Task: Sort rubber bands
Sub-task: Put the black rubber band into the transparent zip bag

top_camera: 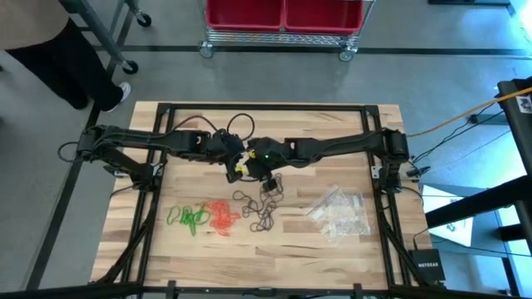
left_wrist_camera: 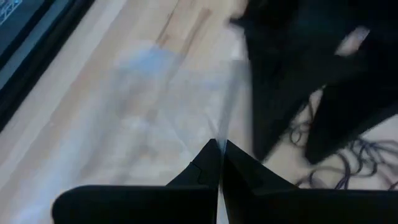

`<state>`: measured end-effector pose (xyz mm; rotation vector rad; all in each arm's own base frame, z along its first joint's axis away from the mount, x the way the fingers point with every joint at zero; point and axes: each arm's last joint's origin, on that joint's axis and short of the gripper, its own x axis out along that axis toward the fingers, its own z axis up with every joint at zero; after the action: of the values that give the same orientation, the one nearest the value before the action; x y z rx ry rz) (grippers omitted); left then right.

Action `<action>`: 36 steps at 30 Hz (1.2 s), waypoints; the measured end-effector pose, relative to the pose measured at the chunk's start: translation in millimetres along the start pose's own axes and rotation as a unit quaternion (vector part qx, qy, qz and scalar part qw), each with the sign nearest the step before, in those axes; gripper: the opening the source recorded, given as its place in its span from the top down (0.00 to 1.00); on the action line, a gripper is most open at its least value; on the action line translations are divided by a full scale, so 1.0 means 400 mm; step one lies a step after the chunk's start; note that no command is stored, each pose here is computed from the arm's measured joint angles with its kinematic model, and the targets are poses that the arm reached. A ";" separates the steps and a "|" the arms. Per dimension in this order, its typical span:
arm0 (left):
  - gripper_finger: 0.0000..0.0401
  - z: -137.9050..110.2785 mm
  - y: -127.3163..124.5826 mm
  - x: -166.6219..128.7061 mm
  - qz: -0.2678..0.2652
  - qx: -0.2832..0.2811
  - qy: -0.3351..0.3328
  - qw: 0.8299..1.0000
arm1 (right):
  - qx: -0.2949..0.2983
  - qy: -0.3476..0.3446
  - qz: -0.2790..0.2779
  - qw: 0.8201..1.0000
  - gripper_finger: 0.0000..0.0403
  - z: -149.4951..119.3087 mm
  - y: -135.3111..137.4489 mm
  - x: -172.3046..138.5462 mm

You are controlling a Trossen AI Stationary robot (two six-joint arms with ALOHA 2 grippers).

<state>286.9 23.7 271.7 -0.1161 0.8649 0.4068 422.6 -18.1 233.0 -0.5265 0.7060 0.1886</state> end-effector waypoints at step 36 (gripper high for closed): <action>1.00 0.024 0.017 -0.099 -0.053 -0.092 -0.080 0.991 | -0.172 0.104 -0.117 0.973 0.99 0.025 0.040 -0.005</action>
<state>268.3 20.6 308.3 -0.2938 0.6586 0.3908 421.1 0.9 234.4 -0.9666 0.8127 0.0325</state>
